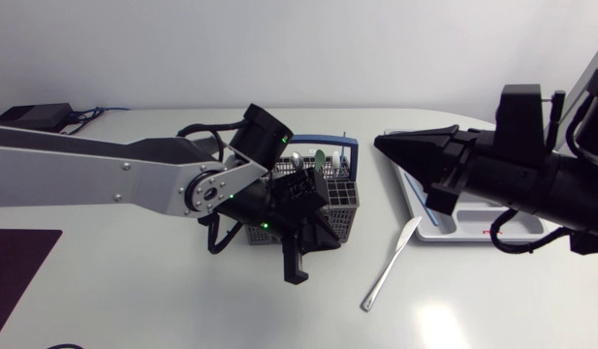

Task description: Unload the cutlery basket into the drawer organizer.

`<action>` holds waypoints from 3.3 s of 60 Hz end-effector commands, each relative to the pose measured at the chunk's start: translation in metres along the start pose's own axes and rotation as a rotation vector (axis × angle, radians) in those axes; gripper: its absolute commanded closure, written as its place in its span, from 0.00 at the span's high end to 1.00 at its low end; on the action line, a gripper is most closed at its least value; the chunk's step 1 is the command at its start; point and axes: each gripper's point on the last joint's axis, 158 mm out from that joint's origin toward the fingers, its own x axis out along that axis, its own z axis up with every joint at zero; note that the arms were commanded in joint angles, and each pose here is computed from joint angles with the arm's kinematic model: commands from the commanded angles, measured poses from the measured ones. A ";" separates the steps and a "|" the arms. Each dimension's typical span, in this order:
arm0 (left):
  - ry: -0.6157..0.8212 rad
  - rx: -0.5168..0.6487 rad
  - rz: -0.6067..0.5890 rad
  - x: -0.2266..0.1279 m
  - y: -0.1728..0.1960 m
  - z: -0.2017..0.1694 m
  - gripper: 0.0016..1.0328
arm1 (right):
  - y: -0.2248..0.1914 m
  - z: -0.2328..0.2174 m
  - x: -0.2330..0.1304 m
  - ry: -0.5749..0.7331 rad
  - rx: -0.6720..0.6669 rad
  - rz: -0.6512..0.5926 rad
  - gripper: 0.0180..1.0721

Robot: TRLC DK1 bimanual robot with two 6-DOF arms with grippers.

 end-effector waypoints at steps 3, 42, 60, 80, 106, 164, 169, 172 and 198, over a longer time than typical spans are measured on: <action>0.008 0.059 0.019 -0.006 -0.008 -0.003 0.11 | 0.000 -0.017 -0.009 0.027 -0.024 -0.007 0.11; 0.080 0.147 0.100 -0.008 -0.020 -0.001 0.04 | -0.022 -0.047 -0.041 0.100 -0.075 -0.054 0.12; 0.126 0.176 0.156 -0.008 -0.021 0.002 0.61 | -0.044 -0.076 -0.057 0.191 -0.104 -0.111 0.41; 0.254 0.038 0.091 0.025 -0.040 0.021 0.68 | -0.063 -0.097 -0.075 0.237 -0.072 -0.185 0.47; 0.477 -0.150 -0.002 0.098 -0.055 0.012 0.60 | -0.077 -0.105 -0.099 0.203 -0.008 -0.250 0.47; 0.604 -0.345 0.152 0.161 -0.009 -0.041 0.39 | -0.100 -0.095 -0.134 0.111 0.098 -0.345 0.47; 0.612 -0.339 0.172 0.160 -0.006 -0.043 0.21 | -0.099 -0.094 -0.135 0.110 0.096 -0.345 0.47; 0.614 -0.339 0.173 0.160 -0.006 -0.044 0.11 | -0.099 -0.094 -0.135 0.110 0.096 -0.345 0.47; 0.598 -0.322 0.183 0.147 -0.003 -0.053 0.03 | -0.099 -0.091 -0.134 0.105 0.105 -0.341 0.47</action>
